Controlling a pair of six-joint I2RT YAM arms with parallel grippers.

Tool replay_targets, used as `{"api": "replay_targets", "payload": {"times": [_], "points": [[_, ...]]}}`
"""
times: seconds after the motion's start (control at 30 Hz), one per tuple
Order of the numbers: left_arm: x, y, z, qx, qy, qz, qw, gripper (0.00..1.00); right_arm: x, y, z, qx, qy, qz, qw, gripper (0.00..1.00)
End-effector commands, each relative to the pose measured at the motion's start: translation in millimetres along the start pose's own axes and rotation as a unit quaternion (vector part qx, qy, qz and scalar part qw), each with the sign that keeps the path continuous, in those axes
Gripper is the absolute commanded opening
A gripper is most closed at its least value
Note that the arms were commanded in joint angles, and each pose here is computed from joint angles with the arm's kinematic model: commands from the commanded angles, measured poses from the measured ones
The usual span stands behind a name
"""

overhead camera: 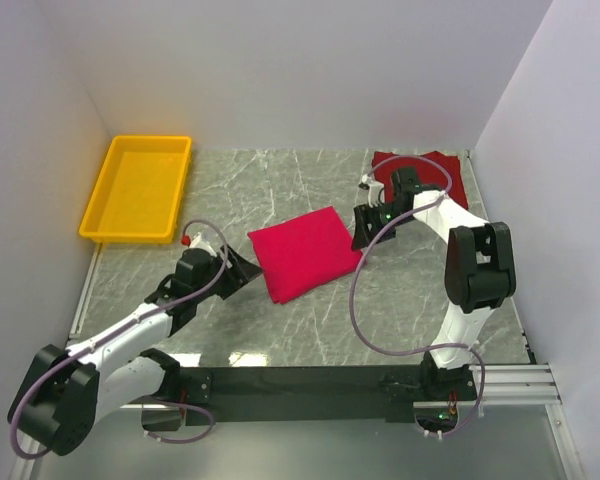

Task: Fold and stack the t-shirts
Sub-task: Fold the tshirt

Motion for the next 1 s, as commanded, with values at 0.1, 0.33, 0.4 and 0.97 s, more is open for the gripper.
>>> {"api": "replay_targets", "payload": {"times": [0.1, 0.33, 0.4, 0.97], "points": [[-42.3, -0.9, -23.4, -0.05, -0.015, 0.091, 0.995, 0.68, 3.6, -16.0, -7.9, -0.05, -0.024, 0.003, 0.998, 0.66], [-75.2, 50.0, -46.2, -0.008, 0.019, 0.104, 0.994, 0.43, 36.9, -29.8, -24.1, -0.105, -0.029, -0.076, 0.991, 0.26], [-77.4, 68.4, -47.5, 0.013, 0.017, 0.101, 0.995, 0.25, 47.5, -24.4, -22.0, -0.104, -0.01, -0.129, 0.986, 0.17], [-50.7, 123.0, -62.2, 0.057, 0.018, 0.057, 0.997, 0.07, 22.7, 36.9, 25.5, -0.01, 0.122, -0.171, 0.978, 0.1]]}}
Point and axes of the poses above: each gripper's point midway between its finger pads, its own y axis out along the fingers, its own x axis along the line the jaws close on, z = x × y, the point moved 2 cm from there along -y, back along the fingers, and after that the axes turned 11 degrees about -y, right-handed, at the moved point
